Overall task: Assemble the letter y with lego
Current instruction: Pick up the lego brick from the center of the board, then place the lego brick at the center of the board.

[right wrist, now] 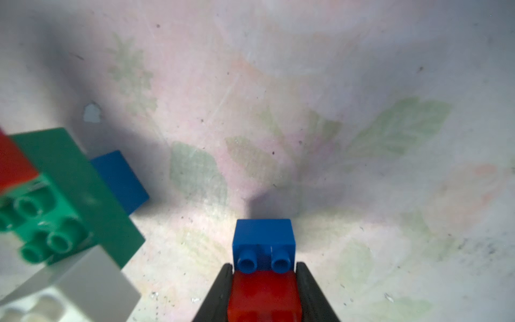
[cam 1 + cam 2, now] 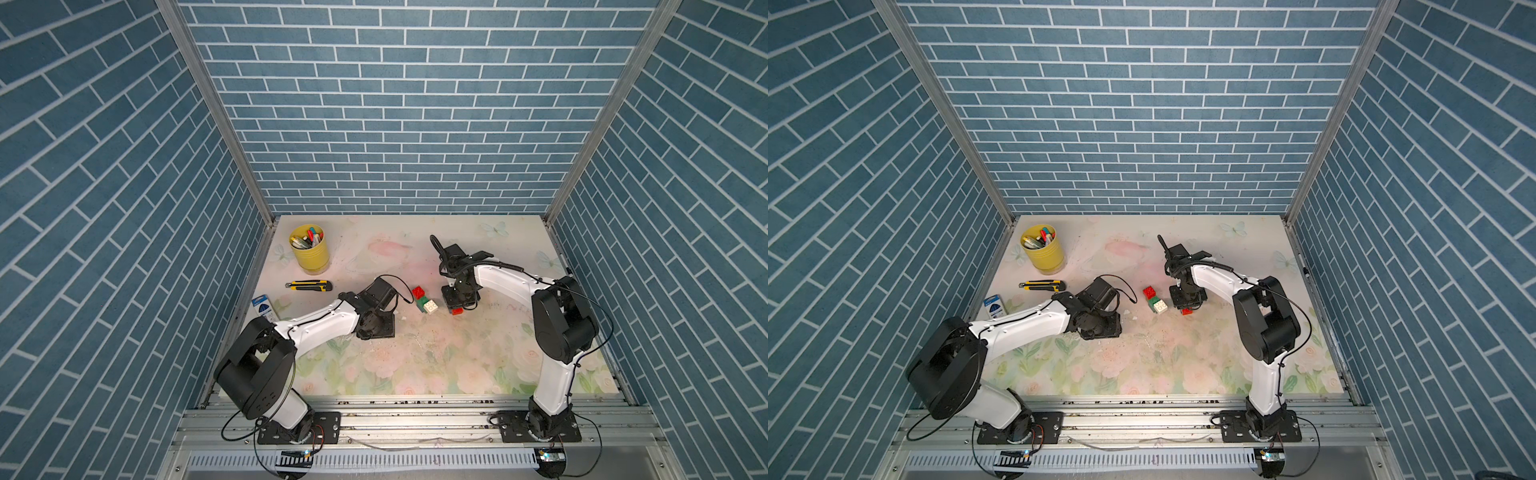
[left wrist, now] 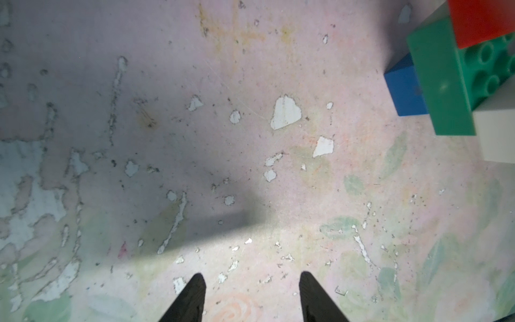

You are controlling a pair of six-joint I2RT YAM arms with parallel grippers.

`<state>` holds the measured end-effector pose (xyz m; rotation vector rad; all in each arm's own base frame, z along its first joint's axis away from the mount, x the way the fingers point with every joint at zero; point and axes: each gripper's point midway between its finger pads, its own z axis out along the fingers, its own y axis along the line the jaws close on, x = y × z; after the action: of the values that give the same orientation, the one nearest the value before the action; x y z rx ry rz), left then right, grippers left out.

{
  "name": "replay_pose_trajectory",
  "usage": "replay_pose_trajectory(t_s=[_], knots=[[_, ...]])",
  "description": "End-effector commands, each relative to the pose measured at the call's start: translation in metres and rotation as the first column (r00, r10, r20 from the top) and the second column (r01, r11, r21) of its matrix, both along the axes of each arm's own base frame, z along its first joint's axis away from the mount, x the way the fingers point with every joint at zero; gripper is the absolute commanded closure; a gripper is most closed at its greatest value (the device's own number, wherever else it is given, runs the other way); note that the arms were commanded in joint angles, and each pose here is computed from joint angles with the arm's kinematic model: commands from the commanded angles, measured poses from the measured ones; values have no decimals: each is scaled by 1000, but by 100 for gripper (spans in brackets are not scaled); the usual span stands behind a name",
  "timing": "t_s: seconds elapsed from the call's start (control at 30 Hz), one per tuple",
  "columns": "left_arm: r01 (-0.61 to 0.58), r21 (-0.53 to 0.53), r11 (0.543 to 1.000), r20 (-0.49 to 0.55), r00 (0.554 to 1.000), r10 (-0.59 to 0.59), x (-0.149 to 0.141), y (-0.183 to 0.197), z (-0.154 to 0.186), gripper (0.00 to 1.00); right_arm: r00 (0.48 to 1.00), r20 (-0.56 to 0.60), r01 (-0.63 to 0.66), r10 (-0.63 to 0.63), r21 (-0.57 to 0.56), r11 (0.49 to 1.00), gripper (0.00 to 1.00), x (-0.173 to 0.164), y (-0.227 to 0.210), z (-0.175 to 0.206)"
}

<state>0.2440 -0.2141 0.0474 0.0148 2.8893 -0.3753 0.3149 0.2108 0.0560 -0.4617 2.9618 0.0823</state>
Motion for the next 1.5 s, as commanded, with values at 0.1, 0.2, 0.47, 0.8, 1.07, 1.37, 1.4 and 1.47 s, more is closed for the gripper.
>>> replay_pose_trajectory(t_s=[0.1, 0.2, 0.47, 0.8, 1.07, 1.37, 1.4, 1.47], knots=[[-34, 35, 999, 3, 999, 34, -5, 21, -1, 43, 990, 66, -130, 128, 21, 991, 68, -16, 25, 51], [-63, 33, 997, 0, 998, 63, -7, 31, -2, 43, 974, 76, -216, 212, 36, 976, 67, -26, 47, 61], [-148, 13, 989, 0, 989, 148, -12, 55, -2, 43, 922, 63, -387, 383, 90, 917, 67, -42, 103, 62], [-191, 9, 982, -4, 982, 191, -16, 70, -5, 42, 846, 8, -532, 534, 105, 840, 67, -54, 153, 30], [-198, 12, 980, -17, 980, 198, -20, 72, -12, 42, 809, -29, -583, 587, 87, 808, 67, -60, 167, 5], [-201, 13, 980, -23, 979, 201, -21, 72, -16, 42, 773, -66, -632, 631, 14, 775, 65, -63, 169, -20], [-202, 12, 979, -25, 979, 202, -21, 72, -16, 42, 771, -68, -634, 633, 11, 773, 64, -64, 170, -21], [-201, 14, 979, -27, 979, 202, -22, 72, -17, 42, 769, -73, -637, 635, 3, 771, 64, -64, 169, -23]])
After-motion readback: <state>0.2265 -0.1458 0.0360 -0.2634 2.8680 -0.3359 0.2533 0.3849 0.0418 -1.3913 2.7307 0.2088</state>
